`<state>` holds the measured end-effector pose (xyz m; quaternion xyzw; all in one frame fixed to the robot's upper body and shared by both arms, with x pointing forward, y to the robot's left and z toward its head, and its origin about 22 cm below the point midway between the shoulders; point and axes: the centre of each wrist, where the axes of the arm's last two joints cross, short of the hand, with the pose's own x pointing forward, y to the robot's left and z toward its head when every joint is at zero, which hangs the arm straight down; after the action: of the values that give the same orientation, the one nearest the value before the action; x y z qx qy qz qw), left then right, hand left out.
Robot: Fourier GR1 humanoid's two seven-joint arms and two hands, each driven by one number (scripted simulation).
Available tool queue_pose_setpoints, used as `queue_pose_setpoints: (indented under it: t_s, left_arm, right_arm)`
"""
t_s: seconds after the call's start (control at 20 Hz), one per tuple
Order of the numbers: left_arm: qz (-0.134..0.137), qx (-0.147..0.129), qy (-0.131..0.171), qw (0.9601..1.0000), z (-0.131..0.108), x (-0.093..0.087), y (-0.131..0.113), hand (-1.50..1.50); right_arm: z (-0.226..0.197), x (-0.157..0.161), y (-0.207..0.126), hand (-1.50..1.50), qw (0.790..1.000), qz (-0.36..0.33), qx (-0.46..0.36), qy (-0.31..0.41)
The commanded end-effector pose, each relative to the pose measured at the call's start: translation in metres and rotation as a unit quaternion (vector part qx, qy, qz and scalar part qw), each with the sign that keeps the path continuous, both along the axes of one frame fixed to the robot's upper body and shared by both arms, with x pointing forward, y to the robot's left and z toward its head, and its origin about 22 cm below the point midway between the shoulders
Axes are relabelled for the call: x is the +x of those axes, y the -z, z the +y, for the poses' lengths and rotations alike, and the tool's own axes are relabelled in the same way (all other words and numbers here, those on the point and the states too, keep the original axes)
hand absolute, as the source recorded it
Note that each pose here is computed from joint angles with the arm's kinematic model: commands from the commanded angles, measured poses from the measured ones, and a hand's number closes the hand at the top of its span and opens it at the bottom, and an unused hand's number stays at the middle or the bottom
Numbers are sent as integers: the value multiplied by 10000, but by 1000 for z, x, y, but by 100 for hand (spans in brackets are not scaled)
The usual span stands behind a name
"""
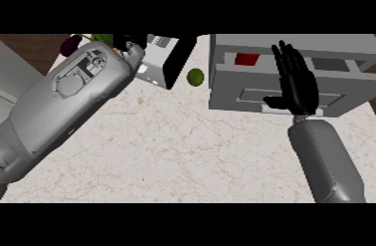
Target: Pick up the can, place it into the drawer and close the drawer
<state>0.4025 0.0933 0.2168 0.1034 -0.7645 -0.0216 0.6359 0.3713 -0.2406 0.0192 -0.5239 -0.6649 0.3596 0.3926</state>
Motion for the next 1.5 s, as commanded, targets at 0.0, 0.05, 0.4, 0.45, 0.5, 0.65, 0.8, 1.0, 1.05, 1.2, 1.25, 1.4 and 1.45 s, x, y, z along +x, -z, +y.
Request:
queue_pose_setpoints:
  t_s: [0.0, 0.05, 0.4, 0.45, 0.5, 0.65, 0.8, 1.0, 1.05, 1.2, 1.25, 1.4, 1.45]
  left_arm:
    - [49, 14, 39, 10000, 11, -4, 2, -150]
    - [103, 17, 46, 9999, 22, -11, 6, -150]
    - [82, 82, -36, 9999, 29, -19, 25, -150]
    - [180, 68, 48, 9998, 35, -22, 22, -150]
    - [156, 132, 34, 9998, 41, -29, 42, -150]
    - [104, 39, 34, 9999, 38, -27, 22, -150]
    - [99, 57, 77, 9999, 44, -36, 32, -150]
    - [132, -12, 73, 9999, 49, -33, 32, -150]
    - [80, 93, 102, 9999, 57, -40, 48, -150]
    - [96, 110, 124, 9998, 57, -37, 41, -150]
    - [191, 95, 117, 9997, 59, -43, 45, -150]
    - [177, 114, 197, 9996, 51, -47, 55, -150]
    - [47, 230, 107, 9997, 64, -46, 61, -150]
  right_arm:
    - [20, 13, 20, -150, 9996, 169, 202, 90]
    - [10, 19, 12, -150, 9994, 235, 237, 126]
    - [34, 46, 2, -150, 9997, -40, 163, 184]
    - [19, 52, -7, -150, 9995, -34, 96, 285]
    - [20, 58, -18, -150, 9993, -119, 187, 300]
    - [33, 67, -26, -150, 9993, -208, 128, 269]
    - [27, 72, -33, -150, 9988, -240, 117, 415]
    - [24, 86, -65, -150, 9992, -253, 117, 300]
    - [38, 83, -54, -150, 9988, -272, 248, 316]
    - [32, 86, -60, -150, 9984, -291, 266, 408]
    - [21, 88, -67, -150, 9986, -222, 243, 422]
    - [41, 91, -71, -150, 9991, -160, 330, 195]
    - [49, 90, -70, -150, 9992, -176, 347, 102]
